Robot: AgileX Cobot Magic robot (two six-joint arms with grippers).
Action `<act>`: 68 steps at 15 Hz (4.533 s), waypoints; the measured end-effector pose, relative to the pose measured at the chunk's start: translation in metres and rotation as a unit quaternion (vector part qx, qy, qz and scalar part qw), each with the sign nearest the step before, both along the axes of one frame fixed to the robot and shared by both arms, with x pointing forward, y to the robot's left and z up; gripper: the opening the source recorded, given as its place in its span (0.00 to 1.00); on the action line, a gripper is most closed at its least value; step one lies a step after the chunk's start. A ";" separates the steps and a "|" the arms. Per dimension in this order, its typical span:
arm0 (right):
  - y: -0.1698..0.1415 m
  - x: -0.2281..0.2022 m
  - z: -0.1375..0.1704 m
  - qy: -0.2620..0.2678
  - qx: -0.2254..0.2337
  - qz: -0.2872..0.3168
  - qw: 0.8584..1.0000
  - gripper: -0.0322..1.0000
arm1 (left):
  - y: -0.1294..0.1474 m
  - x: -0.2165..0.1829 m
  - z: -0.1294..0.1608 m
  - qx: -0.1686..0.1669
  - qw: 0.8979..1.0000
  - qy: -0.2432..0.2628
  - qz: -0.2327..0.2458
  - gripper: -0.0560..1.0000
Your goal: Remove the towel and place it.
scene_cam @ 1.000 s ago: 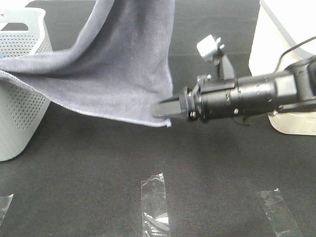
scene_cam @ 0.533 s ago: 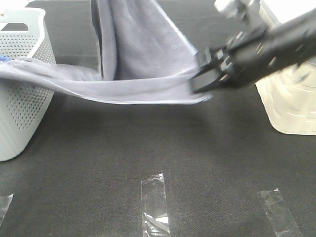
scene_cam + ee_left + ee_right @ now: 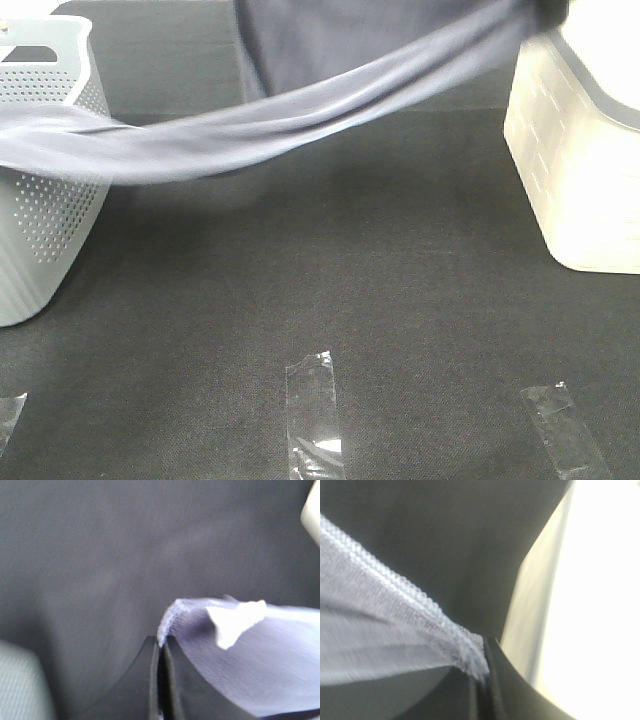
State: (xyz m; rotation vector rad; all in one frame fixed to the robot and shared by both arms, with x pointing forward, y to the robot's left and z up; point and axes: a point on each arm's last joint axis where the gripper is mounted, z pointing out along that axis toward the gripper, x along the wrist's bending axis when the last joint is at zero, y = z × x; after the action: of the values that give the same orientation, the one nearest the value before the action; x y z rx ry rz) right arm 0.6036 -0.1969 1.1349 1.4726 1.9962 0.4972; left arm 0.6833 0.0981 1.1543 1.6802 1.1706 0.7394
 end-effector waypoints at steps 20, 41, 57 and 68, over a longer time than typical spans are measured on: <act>0.025 0.050 0.070 -0.038 0.041 -0.002 0.998 0.03 | 0.062 0.029 0.004 0.056 0.997 0.014 0.059 0.05; -0.008 -0.147 -0.080 0.366 0.108 0.015 0.924 0.03 | 0.039 -0.203 -0.105 0.166 0.869 0.465 -0.032 0.05; -0.032 -0.274 -0.127 0.436 0.208 0.010 0.875 0.03 | 0.005 -0.356 -0.186 0.238 0.762 0.600 -0.053 0.05; -0.032 -0.279 -0.134 0.452 0.213 0.004 0.866 0.66 | 0.015 -0.363 -0.194 0.255 0.743 0.618 -0.028 0.70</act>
State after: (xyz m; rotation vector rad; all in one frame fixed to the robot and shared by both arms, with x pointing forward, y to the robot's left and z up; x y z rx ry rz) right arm 0.3244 -0.2287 1.0009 2.2620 2.7107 0.2634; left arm 0.3198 0.1128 0.9607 2.8050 1.8513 -0.3063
